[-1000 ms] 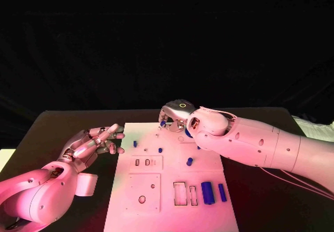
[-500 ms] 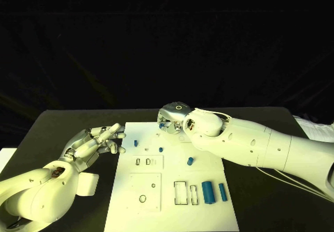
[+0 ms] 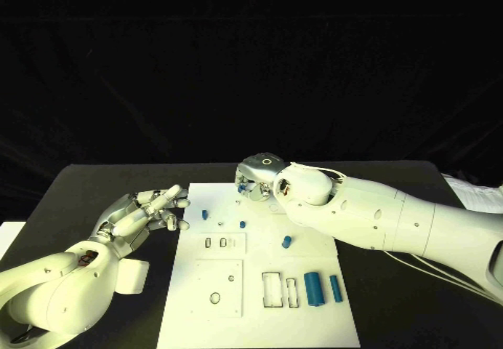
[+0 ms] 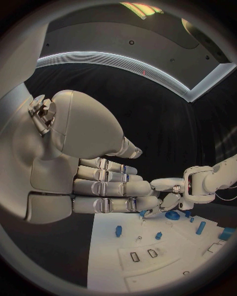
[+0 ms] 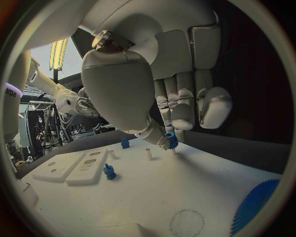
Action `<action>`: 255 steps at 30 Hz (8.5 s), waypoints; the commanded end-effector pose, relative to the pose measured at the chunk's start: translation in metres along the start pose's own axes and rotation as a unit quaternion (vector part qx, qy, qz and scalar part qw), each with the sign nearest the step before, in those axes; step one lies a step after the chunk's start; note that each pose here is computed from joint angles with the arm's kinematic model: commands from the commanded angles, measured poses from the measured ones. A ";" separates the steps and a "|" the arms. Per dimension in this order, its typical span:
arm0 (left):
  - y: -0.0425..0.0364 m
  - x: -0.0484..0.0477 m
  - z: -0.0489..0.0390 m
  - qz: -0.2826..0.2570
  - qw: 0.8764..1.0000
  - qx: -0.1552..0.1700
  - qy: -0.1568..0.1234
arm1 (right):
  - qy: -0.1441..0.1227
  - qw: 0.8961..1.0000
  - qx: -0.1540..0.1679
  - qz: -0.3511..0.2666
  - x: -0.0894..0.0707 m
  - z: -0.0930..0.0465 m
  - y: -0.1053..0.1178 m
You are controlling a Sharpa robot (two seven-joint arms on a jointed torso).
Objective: Assemble the parts on the task board
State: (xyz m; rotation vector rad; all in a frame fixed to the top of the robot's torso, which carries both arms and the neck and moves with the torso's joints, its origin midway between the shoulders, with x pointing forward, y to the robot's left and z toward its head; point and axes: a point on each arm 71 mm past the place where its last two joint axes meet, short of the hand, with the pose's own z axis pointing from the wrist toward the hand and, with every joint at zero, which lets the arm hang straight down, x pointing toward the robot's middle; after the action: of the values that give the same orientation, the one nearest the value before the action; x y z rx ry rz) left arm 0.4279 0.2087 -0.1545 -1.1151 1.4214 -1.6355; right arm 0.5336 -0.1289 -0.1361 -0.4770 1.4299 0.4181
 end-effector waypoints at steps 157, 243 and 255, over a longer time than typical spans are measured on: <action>0.0051 0.0103 0.0109 -0.011 1.000 -0.006 0.023 | -0.021 0.999 0.034 0.036 0.002 -0.033 0.028; 0.0062 0.0069 0.0127 -0.010 1.000 -0.008 0.021 | -0.017 0.956 0.031 0.290 -0.004 -0.083 -0.048; 0.0072 0.0079 0.0147 -0.011 1.000 -0.009 0.023 | 0.010 0.962 0.070 0.262 0.001 -0.127 -0.108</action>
State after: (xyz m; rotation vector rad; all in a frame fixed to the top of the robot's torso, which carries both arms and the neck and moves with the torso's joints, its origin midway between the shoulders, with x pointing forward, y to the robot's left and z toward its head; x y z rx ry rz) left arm 0.4387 0.1971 -0.1609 -1.1241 1.4536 -1.6485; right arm 0.4876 -0.2906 -0.1377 0.0532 1.5582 0.6867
